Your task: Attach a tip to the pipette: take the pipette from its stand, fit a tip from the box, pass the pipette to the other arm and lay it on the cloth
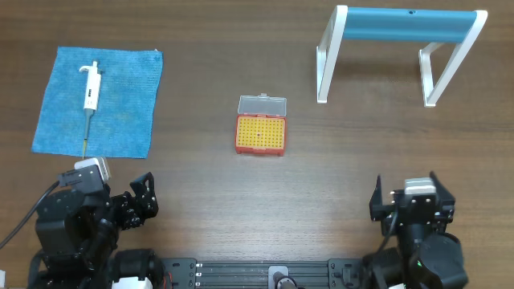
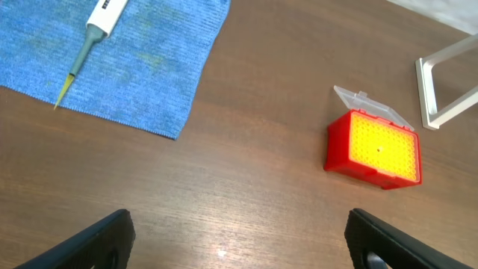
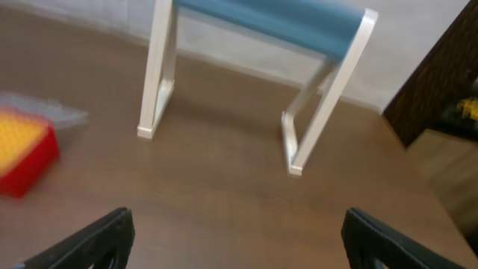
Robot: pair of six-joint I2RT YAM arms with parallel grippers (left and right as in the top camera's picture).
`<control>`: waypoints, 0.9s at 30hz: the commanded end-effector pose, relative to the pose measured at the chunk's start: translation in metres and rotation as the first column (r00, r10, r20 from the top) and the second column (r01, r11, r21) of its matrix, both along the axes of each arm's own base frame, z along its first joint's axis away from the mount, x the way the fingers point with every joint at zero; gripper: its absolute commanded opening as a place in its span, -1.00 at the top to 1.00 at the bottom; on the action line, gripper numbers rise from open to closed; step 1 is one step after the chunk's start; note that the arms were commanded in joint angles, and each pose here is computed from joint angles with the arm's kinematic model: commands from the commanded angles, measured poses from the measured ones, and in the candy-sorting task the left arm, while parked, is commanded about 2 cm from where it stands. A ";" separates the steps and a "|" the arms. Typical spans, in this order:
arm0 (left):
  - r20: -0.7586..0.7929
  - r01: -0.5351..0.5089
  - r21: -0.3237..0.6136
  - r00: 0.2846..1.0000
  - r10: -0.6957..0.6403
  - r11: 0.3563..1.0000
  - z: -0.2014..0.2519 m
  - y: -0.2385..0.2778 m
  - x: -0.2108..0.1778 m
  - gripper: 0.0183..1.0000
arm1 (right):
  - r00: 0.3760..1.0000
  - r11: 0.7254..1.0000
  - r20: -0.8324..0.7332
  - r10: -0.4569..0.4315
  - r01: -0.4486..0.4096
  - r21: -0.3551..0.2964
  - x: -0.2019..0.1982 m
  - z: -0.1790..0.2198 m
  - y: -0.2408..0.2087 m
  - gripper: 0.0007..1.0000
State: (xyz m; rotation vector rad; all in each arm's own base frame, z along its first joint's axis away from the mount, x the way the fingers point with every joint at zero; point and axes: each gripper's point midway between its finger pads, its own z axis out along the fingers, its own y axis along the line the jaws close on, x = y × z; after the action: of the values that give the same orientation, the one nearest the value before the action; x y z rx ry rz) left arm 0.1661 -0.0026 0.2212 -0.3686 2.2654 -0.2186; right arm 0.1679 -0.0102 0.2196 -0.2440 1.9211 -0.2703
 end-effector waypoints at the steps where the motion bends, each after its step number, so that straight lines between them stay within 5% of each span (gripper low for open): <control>1: 0.005 0.001 -0.018 1.000 -0.001 1.000 -0.001 -0.002 0.000 -0.83 | 0.984 0.998 -0.176 -0.013 0.001 -0.063 -0.020 -0.040 -0.008 -0.80; 14: 0.091 0.002 0.002 0.996 -0.002 1.000 -0.008 0.000 0.009 -0.83 | 0.975 0.996 -0.222 -0.028 0.009 -0.089 -0.026 -0.050 -0.012 -0.80; 21: 0.561 0.046 0.298 0.800 -0.214 0.953 0.027 -0.001 0.066 -0.83 | 0.975 0.996 -0.222 -0.028 0.009 -0.089 -0.026 -0.050 -0.012 -0.80; 27: 0.617 0.035 0.329 0.749 -0.243 0.944 -0.002 -0.002 0.078 -0.83 | 0.975 0.996 -0.222 -0.028 0.009 -0.089 -0.026 -0.050 -0.012 -0.80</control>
State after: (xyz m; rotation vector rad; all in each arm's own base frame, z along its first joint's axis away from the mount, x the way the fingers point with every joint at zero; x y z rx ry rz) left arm 0.2414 -0.0007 0.2409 -0.0070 1.5858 -0.0778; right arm 0.1413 -0.0216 0.1680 -0.3182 2.1501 -0.3425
